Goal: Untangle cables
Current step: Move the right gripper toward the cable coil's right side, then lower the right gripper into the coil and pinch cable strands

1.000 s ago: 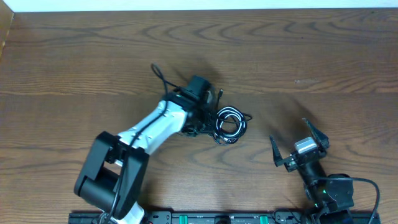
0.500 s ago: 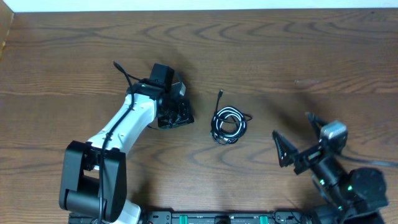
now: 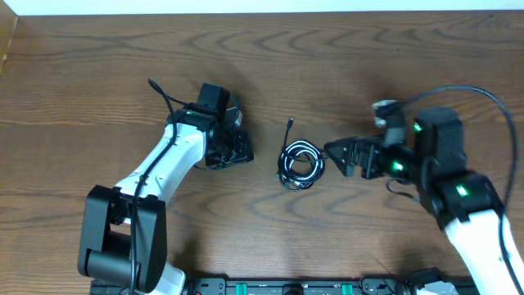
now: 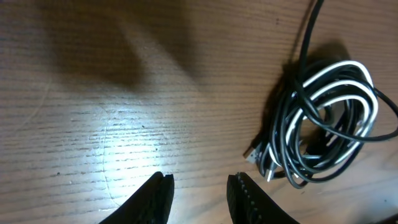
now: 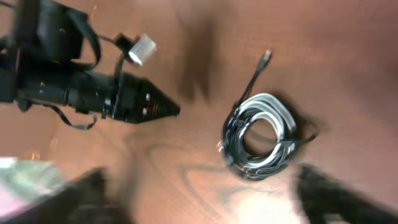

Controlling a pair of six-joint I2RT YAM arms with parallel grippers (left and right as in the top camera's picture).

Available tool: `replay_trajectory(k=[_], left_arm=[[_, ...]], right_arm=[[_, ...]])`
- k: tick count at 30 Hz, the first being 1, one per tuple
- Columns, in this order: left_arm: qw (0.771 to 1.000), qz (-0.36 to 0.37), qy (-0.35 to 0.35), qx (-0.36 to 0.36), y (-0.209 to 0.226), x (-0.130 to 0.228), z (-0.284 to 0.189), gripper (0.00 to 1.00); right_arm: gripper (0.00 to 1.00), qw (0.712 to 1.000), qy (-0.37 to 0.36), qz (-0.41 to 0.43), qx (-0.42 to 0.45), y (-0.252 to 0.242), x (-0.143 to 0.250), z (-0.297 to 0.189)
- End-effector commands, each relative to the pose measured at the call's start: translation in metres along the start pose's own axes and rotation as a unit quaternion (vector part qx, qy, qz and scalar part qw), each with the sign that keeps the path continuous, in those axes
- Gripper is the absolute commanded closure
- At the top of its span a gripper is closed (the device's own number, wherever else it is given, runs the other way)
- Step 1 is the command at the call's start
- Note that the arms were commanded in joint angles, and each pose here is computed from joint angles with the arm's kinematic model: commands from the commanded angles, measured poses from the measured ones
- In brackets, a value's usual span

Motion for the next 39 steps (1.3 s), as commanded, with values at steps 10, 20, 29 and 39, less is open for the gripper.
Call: replay_trajectory(k=[10,20,29,39], left_arm=[[1.000,0.006,-0.018,-0.012,0.002,-0.005,-0.005,0.65],[0.999,0.006,-0.029,-0.033,0.007,-0.008,-0.005,0.64],[0.999,0.006,-0.029,-0.034,0.007,-0.008,-0.005,0.61],[0.999,0.006,-0.029,-0.033,0.007,-0.008,-0.005,0.59]], right_arm=[[0.96,0.981,0.123,0.130,-0.070,-0.011,0.015,0.070],[0.80,0.968,0.140,0.208,-0.012,-0.023,0.027,0.126],[0.60,0.943,0.102,0.307,0.073,-0.045,0.031,0.156],[0.51,0.900,0.088,0.402,0.145,-0.056,0.051,0.177]])
Point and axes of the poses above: each gripper's point midway between its finger pads, its own z axis out along the fingers, its own y axis along the line the jaws close on, x = y × z, the point moved 5 cm from there along -z, back along the fingers, and after that the axes turned 5 degrees about -z, right-handed, at the moved point
